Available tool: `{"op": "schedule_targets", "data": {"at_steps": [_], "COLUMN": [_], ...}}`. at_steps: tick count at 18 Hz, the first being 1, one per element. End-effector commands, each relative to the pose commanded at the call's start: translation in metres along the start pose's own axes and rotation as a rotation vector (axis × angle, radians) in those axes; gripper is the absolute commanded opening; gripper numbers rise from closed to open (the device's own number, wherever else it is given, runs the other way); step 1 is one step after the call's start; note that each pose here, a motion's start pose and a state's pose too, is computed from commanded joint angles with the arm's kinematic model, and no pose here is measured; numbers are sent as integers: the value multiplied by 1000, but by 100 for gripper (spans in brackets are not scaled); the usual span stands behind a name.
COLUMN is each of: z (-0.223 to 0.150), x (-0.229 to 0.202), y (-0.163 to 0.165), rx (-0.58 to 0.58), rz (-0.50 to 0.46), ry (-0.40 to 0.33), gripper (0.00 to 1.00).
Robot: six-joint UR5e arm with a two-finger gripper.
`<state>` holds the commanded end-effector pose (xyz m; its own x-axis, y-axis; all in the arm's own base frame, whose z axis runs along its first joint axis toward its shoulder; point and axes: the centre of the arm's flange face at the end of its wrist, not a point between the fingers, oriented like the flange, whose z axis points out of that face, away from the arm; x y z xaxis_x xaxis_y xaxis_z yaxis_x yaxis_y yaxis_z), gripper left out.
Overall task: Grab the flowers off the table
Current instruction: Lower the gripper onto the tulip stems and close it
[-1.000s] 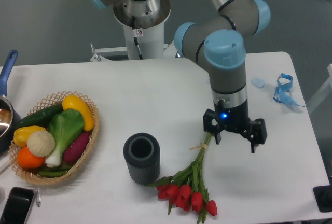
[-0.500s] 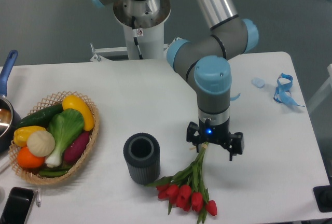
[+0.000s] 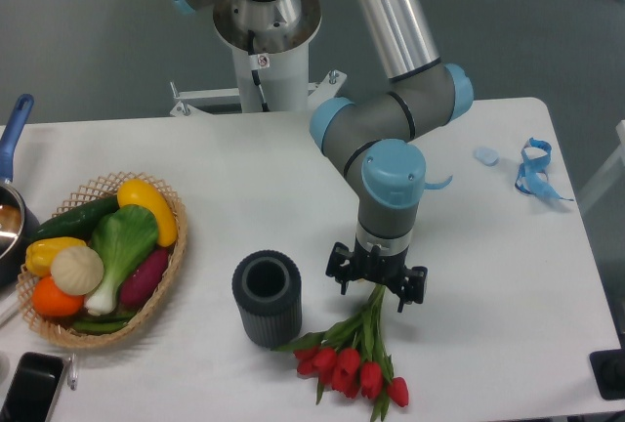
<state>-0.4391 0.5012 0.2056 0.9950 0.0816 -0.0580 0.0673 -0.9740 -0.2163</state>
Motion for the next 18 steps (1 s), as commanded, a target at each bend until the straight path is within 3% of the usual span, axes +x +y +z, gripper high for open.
{"op": "schedule_targets", "data": {"at_steps": [14, 15, 18], "z": [24, 25, 27], "x": [-3, -4, -3], "y": [2, 2, 1], "rx": [-20, -21, -25], "rz": [-2, -2, -4], "ry": [19, 20, 19], "gripper": [100, 94, 65]}}
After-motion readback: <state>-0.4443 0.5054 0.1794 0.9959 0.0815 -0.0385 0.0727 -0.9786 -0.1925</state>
